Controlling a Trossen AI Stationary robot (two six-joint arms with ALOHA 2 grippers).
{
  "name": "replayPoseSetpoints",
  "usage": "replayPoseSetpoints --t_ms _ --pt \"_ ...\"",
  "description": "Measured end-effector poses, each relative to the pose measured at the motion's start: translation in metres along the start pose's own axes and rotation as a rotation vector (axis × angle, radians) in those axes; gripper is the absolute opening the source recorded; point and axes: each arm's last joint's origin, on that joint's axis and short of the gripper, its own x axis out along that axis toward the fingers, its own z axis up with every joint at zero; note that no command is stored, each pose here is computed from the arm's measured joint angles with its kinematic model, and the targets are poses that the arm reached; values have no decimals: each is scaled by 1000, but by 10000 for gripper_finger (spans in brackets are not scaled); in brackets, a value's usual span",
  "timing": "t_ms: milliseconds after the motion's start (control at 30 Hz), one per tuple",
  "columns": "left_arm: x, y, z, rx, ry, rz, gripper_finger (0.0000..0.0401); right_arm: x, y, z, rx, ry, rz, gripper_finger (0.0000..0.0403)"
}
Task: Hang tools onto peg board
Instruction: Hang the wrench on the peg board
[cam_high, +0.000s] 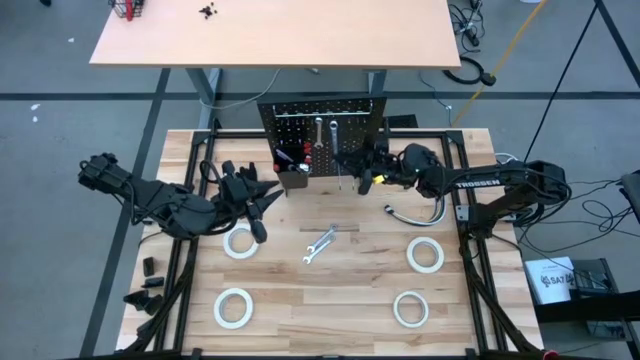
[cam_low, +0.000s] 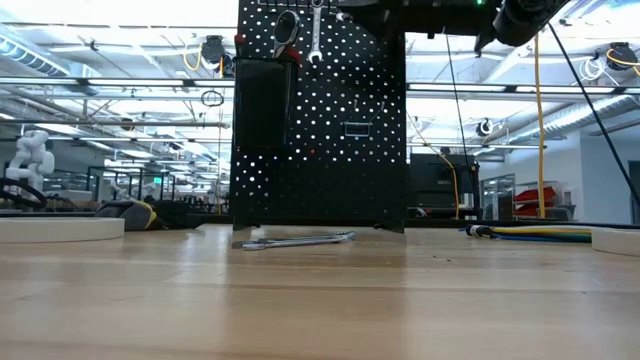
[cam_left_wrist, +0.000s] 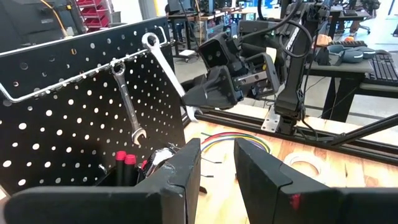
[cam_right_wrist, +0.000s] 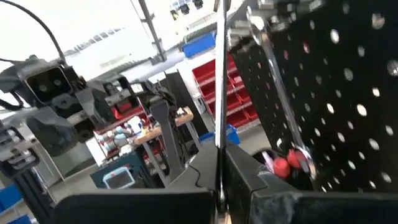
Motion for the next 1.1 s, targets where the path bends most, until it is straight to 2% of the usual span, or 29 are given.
replayPoseSetpoints --t_ms 867,1000,1100 --pt "0 0 0 6 3 1 100 -2 -24 0 7 70 -123 4" --pt "0 0 0 6 3 1 100 -2 -25 -1 -4 79 -140 41" --pt "0 0 0 5 3 1 100 -3 -28 -5 -7 93 -194 79"
